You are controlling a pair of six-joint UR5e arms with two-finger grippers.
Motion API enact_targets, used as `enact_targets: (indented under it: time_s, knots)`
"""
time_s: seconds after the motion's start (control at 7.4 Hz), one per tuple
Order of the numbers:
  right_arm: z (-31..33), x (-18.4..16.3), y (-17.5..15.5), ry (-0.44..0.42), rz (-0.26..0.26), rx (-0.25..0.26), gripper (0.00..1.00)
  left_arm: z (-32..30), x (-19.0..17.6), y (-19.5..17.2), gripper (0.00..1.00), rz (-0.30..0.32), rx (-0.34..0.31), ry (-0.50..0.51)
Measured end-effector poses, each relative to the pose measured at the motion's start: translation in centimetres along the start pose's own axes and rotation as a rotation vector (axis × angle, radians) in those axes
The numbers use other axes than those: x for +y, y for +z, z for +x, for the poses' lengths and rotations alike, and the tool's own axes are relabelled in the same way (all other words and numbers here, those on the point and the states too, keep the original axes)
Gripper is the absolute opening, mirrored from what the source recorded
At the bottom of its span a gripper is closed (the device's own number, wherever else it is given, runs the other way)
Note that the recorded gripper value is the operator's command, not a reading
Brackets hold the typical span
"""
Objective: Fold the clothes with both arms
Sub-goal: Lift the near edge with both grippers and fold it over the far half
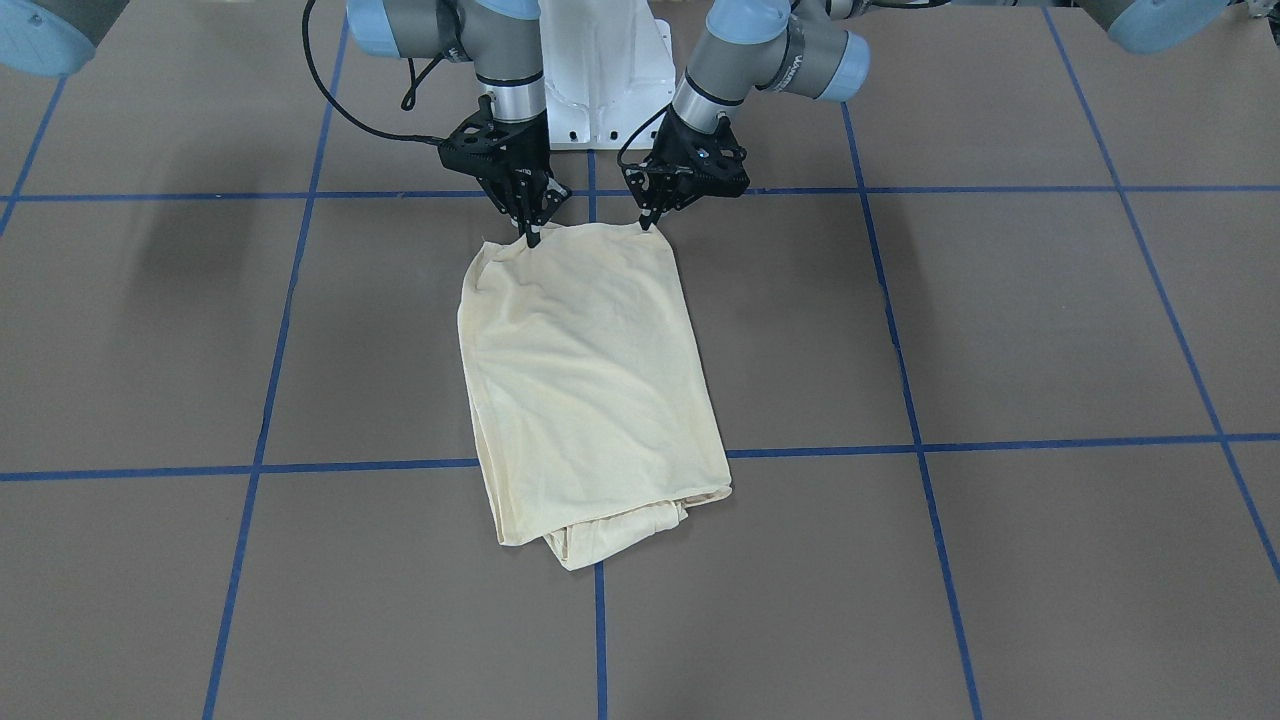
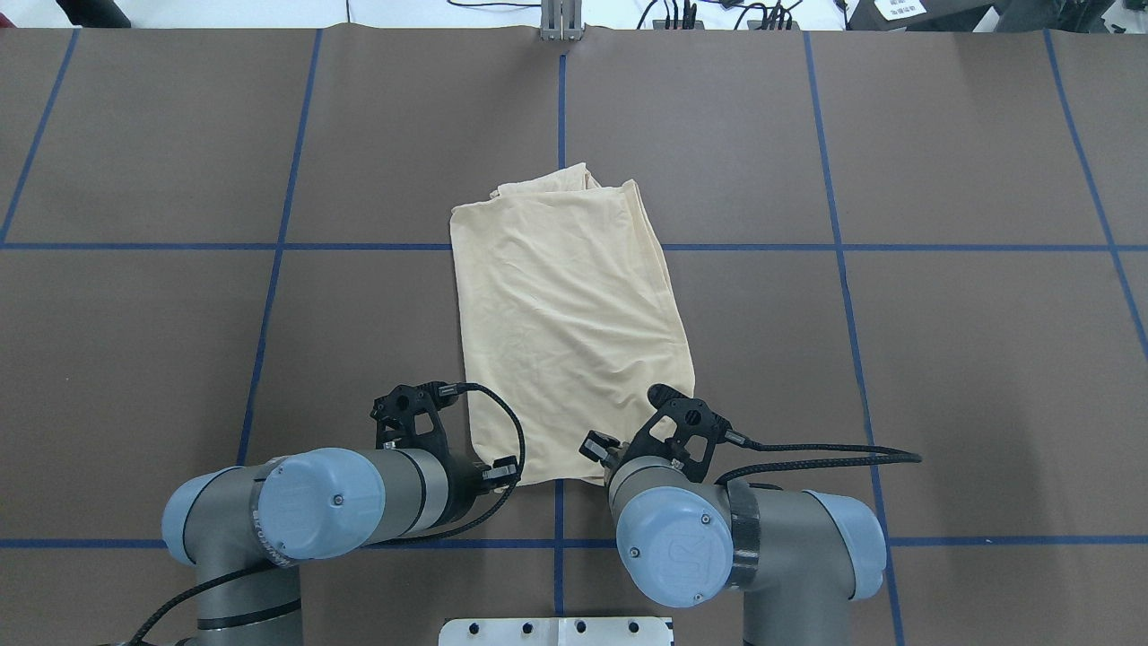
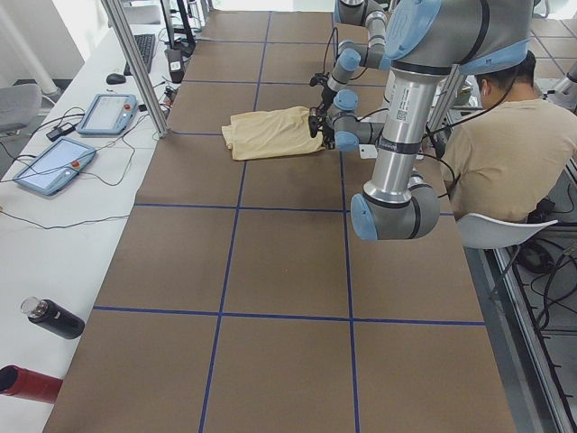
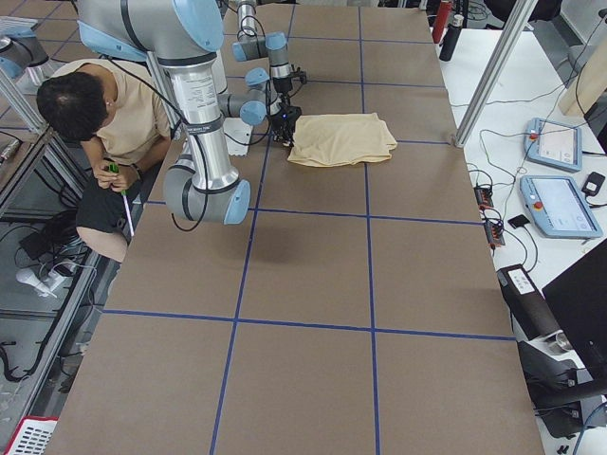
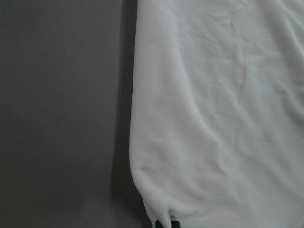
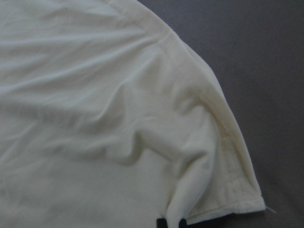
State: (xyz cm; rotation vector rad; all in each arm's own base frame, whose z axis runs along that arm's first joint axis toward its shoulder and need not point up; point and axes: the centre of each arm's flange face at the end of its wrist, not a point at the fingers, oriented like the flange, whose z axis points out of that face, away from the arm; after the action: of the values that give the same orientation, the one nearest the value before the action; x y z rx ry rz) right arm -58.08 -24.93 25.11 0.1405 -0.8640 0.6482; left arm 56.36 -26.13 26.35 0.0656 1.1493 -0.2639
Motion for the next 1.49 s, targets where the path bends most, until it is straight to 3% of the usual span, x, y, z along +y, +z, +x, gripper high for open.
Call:
enact_targets:
  time_s: [0.27,0.54,0.81,1.08,1.49]
  knots:
    - [0.5,1.0,-3.4,-0.007,-0.024,-0.045,0.0,1.7,0.2,-4.5,0.0,-0.014,0.028,0.001]
    - [1.8,1.7,-10.0,-0.034,-0.067,-0.065,0.0,3.6,1.1,-10.5,0.0,-0.061,0.038,0.004]
    - [1.8,0.3,-14.7,-0.038,-0.083,-0.075,0.0,4.5,1.6,-14.9,0.0,-0.122,0.005,0.011]
    - [-0.7,-1.9,-13.8,-0.035,-0.043,-0.071,0.0,5.0,-0.7,-15.3,0.0,-0.092,-0.028,0.058]
    - [-6.4,-7.4,-8.6,-0.043,0.068,-0.063,0.0,6.5,-8.5,-10.8,0.0,0.022,-0.113,0.112]
